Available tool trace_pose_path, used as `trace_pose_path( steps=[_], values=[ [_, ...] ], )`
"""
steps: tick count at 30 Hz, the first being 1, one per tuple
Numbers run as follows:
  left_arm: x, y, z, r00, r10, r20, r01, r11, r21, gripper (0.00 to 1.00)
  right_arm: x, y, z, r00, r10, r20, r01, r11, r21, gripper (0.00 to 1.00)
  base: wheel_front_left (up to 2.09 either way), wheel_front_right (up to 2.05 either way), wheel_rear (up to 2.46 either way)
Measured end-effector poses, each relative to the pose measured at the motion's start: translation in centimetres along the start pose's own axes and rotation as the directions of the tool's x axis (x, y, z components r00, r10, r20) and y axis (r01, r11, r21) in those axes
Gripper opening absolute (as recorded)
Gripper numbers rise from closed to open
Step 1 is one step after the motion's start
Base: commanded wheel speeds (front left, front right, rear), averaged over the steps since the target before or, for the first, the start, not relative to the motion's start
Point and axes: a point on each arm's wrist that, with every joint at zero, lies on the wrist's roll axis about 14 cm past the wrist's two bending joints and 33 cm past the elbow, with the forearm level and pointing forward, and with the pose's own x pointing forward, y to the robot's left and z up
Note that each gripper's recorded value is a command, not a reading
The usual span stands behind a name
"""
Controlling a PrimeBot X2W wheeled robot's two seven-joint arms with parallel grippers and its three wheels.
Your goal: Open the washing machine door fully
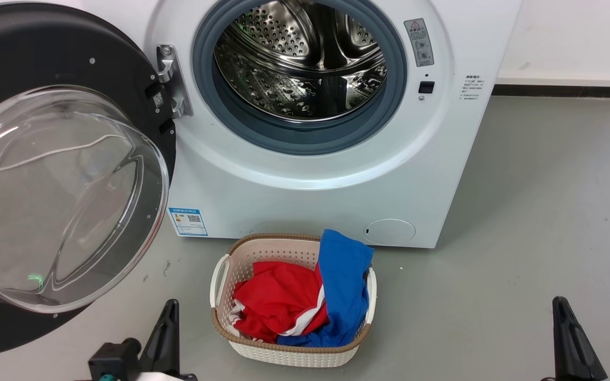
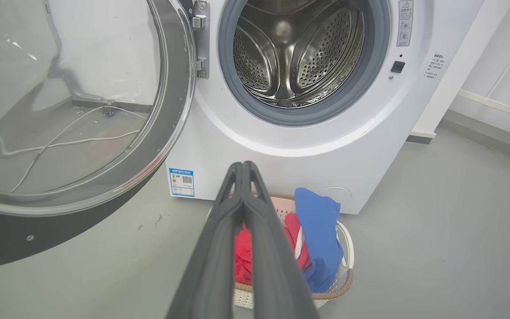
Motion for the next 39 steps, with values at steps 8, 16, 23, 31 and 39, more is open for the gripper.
trace_pose_path(
  steps=[8,16,23,31,39],
  values=[
    [0.5,0.5,0.0,0.999,0.029,-0.016,-0.031,0.988,-0.154,0.0,0.6,-0.3,-0.2,1.0,-0.026,-0.011,0.028,0.988,0.15,0.0,0.0,0.0,0.0],
    [1.1,0.9,0.0,0.998,0.049,-0.03,-0.056,0.954,-0.293,0.0,1.2,-0.5,-0.3,0.999,-0.045,-0.023,0.049,0.957,0.285,0.0,0.0,0.0,0.0],
    [1.5,1.1,0.0,0.998,0.056,-0.042,-0.068,0.913,-0.401,0.0,1.6,-0.7,-0.5,0.998,-0.056,-0.034,0.065,0.92,0.386,0.0,0.0,0.0,0.0],
    [1.9,1.2,0.0,0.997,0.062,-0.055,-0.081,0.857,-0.509,0.0,2.1,-0.9,-0.6,0.997,-0.065,-0.048,0.08,0.869,0.488,0.0,0.0,0.0,0.0],
    [2.4,1.3,0.0,0.996,0.059,-0.064,-0.086,0.786,-0.612,0.0,2.5,-1.0,-0.7,0.996,-0.07,-0.062,0.093,0.805,0.586,0.0,0.0,0.0,0.0]
  ],
)
